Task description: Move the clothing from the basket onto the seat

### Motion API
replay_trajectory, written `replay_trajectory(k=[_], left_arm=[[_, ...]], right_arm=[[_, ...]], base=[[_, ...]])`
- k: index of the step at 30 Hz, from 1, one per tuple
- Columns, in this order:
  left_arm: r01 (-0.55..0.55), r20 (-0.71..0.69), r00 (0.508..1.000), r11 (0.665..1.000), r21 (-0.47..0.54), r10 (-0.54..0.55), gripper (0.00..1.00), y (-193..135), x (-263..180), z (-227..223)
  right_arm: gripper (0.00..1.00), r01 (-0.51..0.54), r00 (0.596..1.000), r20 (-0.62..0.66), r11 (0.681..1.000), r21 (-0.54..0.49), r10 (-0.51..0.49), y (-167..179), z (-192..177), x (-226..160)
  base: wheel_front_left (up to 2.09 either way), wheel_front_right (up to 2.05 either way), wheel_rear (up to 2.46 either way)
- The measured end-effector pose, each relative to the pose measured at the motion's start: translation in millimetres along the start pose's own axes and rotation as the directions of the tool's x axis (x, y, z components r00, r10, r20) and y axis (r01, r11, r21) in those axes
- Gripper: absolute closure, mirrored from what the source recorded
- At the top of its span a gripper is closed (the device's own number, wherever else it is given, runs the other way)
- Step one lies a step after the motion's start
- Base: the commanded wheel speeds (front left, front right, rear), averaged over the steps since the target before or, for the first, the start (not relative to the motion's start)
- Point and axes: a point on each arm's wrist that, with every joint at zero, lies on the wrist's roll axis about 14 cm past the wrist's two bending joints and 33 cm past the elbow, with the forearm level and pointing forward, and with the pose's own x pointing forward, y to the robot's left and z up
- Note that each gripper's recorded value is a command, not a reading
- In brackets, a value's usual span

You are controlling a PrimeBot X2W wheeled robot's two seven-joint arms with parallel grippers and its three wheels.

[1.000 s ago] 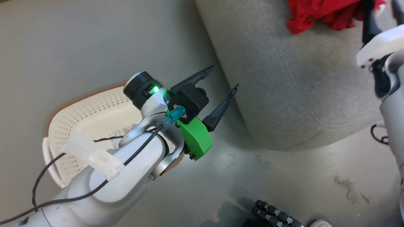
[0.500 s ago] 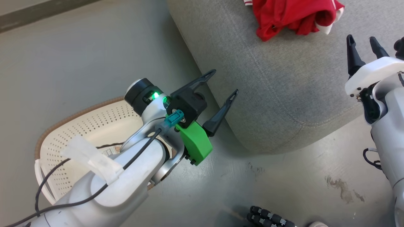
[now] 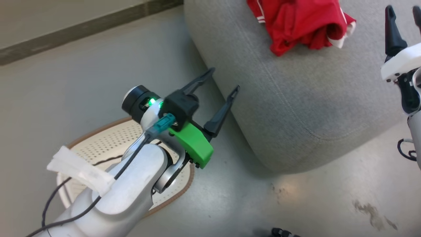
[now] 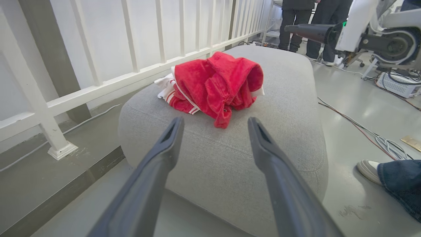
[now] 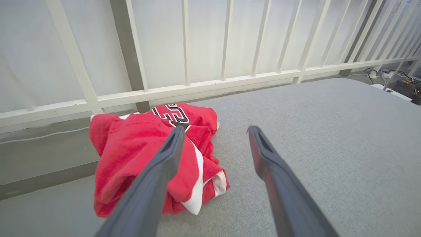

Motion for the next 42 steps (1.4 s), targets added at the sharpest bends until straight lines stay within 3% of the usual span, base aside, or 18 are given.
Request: replay_trajectory(k=[8,14,26,32,42], left_arm=[[-0.193,0.032,0.981,0.981,-0.005,0.193,0.0,31,-28,12],[-0.401,0.058,0.915,0.916,0.018,0.399,0.0,69,-76,22],[-0.684,0.062,0.729,0.729,0.026,0.681,0.0,101,-182,30],[-0.769,0.072,0.639,0.638,0.038,0.766,0.0,100,-229,34],[-0.902,0.088,0.431,0.431,0.016,0.898,0.0,87,-322,30]], right_arm=[[0.0,-0.14,0.982,0.127,0.99,-0.005,0.139,50,40,12],[0.0,-0.278,0.951,0.151,0.96,0.041,0.269,112,38,4],[0.0,-0.449,0.89,0.152,0.883,0.138,0.43,193,21,-27],[0.0,-0.471,0.88,0.159,0.867,0.16,0.449,214,18,-41],[0.0,-0.584,0.812,0.182,0.782,0.217,0.555,275,16,-91]], base=[[0.0,0.0,0.0],[0.0,0.0,0.0],[0.0,0.0,0.0],[0.0,0.0,0.0],[0.0,0.0,0.0]])
